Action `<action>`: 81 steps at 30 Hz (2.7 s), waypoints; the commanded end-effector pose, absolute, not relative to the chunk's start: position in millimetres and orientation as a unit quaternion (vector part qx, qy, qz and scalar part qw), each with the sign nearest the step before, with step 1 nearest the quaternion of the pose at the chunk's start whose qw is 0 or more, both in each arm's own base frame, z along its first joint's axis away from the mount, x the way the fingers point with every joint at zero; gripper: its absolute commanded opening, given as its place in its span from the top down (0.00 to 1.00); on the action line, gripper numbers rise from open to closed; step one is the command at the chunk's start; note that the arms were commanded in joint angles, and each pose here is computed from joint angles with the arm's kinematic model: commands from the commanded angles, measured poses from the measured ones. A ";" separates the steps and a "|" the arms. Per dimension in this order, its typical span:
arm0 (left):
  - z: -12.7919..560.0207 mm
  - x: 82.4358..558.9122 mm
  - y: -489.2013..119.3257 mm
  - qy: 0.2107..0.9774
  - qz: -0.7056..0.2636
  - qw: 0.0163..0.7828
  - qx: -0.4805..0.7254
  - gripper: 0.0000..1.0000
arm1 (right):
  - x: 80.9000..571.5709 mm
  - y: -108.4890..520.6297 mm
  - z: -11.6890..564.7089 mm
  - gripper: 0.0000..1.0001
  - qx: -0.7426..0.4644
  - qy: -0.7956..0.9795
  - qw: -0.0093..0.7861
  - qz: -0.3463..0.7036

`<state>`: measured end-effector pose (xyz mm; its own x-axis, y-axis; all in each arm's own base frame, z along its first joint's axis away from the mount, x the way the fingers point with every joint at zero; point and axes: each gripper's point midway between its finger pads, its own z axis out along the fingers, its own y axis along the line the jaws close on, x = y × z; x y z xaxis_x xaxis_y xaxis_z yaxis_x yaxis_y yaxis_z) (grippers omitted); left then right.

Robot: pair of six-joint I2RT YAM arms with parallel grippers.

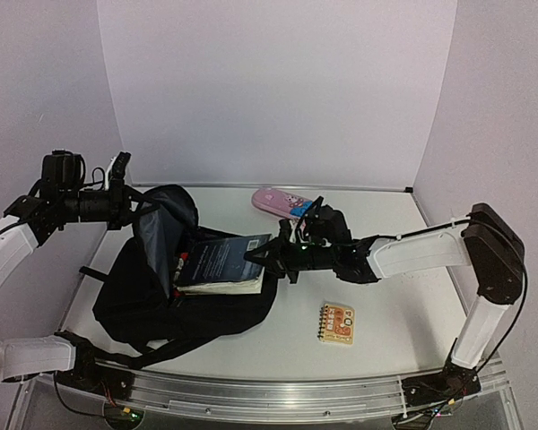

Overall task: Pack the student bag
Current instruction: Place the book in the student bag, then move the stationery to the center of the board.

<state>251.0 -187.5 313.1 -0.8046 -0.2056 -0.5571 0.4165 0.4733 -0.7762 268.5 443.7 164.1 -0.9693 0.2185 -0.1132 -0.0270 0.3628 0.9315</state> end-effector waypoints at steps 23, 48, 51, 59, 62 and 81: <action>344.0 254.0 -201.6 0.759 -0.547 0.325 0.138 1.00 | 279.4 604.3 164.1 0.84 -0.097 0.763 0.135 0.624; 339.0 260.1 -180.0 0.793 -0.459 0.380 0.124 1.00 | 282.2 467.7 252.2 0.08 -0.139 0.832 0.336 0.419; 338.5 262.1 -177.3 0.801 -0.443 0.383 0.128 1.00 | 305.8 426.8 257.4 0.08 -0.109 0.844 0.351 0.391; 321.7 271.0 -176.4 0.814 -0.436 0.366 0.112 1.00 | 386.0 336.0 225.7 0.07 -0.058 0.873 0.384 0.294; 314.2 274.4 -175.3 0.819 -0.436 0.361 0.096 1.00 | 416.1 310.1 200.5 0.09 -0.047 0.886 0.379 0.263; 297.3 276.0 -170.3 0.828 -0.430 0.354 0.063 1.00 | 513.6 296.0 82.5 0.48 -0.102 0.919 0.349 0.149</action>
